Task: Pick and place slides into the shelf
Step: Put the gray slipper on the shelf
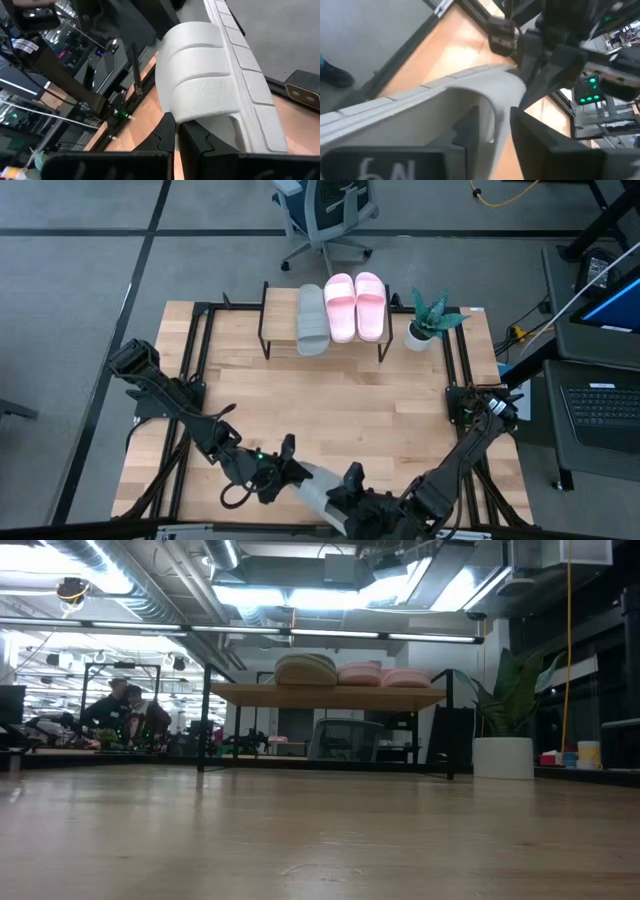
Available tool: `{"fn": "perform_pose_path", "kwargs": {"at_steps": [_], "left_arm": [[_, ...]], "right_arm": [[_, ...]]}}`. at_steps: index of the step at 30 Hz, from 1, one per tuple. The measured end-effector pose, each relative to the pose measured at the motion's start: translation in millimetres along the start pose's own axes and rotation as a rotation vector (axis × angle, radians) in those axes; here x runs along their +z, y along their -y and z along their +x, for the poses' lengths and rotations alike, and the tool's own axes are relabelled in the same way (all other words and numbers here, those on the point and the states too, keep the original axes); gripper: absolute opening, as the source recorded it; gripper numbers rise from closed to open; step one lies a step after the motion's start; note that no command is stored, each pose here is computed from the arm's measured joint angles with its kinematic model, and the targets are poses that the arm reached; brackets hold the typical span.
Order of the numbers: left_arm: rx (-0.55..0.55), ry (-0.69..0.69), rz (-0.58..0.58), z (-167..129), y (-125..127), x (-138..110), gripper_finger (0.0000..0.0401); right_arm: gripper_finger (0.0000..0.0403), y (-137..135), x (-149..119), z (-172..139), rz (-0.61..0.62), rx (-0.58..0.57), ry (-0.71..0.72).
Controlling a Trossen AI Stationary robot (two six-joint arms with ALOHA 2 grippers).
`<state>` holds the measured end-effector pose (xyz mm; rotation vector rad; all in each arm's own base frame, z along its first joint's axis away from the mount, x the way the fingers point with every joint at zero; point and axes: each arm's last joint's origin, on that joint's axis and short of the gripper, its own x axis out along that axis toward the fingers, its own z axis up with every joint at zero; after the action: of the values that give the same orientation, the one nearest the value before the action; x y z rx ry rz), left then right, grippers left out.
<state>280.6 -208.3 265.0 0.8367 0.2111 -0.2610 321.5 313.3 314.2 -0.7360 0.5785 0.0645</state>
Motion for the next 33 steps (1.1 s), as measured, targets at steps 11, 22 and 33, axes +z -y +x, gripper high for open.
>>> {"fn": "perform_pose_path", "kwargs": {"at_steps": [11, 22, 33], "left_arm": [[0.109, -0.181, -0.020, 2, -3, -13, 0.0001], [0.448, -0.429, 0.035, -3, -13, -20, 0.0000], [0.509, -0.426, 0.009, -4, -31, -1, 0.0000]], "right_arm": [[0.0163, 2, 7, -33, 0.146, 0.042, -0.023], [0.0164, -14, -34, -44, 0.384, -0.084, -0.281], [0.0146, -36, -71, -33, 0.433, -0.226, -0.368]]}}
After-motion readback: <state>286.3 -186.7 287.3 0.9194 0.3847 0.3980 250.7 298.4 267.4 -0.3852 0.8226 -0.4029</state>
